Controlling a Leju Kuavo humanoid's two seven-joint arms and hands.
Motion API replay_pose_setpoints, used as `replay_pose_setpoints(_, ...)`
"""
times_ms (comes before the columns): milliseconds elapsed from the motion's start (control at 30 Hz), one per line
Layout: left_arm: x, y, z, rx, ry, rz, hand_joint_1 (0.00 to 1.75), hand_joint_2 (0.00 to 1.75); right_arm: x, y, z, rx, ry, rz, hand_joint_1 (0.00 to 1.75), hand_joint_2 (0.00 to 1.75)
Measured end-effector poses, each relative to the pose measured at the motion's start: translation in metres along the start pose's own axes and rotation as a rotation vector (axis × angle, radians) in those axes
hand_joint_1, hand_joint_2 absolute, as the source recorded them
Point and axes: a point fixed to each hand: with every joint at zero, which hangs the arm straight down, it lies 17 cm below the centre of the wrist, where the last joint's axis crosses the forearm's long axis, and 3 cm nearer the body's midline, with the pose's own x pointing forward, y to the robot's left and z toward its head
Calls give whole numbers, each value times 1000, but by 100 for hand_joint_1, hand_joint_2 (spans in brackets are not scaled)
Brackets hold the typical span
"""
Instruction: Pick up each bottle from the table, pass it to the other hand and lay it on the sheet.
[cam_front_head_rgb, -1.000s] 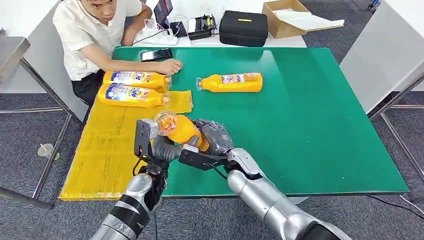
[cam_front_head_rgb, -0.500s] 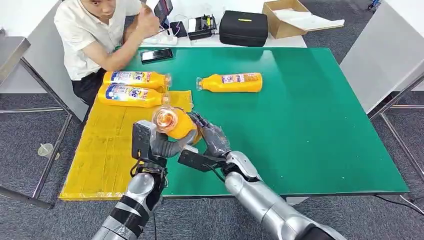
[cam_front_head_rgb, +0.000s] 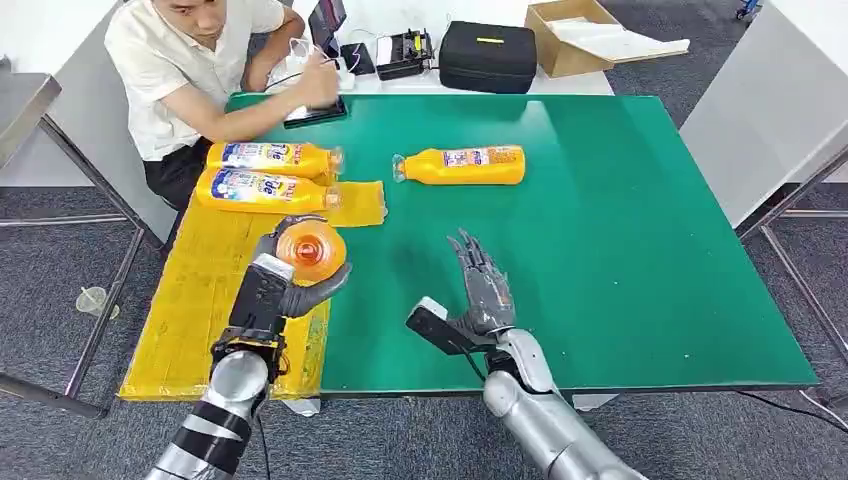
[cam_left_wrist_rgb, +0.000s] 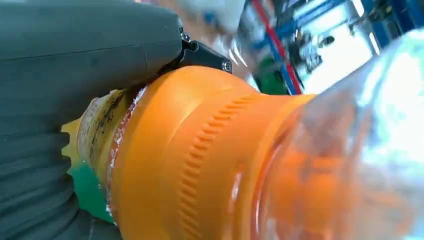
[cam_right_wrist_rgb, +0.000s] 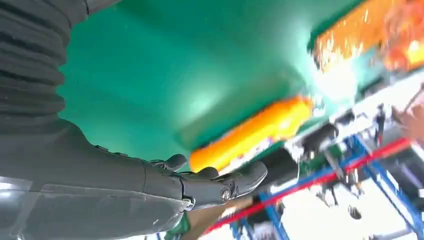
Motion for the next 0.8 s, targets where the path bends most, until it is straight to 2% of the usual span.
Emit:
replay_pose_setpoints(133,-27,16,6,-44,23,-305,175,175,4,-23,12,-110,-13,5,0,175)
replay_pose_setpoints(467,-48,35,10,-57,59,-387,175,175,3,-40,20,-169,2,-15,0,175)
replay_pose_setpoints(600,-74,32,11,-187,121,-561,175,175,5,-51,24,-214,-5,-22,0,175)
replay_pose_setpoints(800,-108,28,4,-366,190,-695,175,175,4,-53,29,-220,-4,-73,0,175)
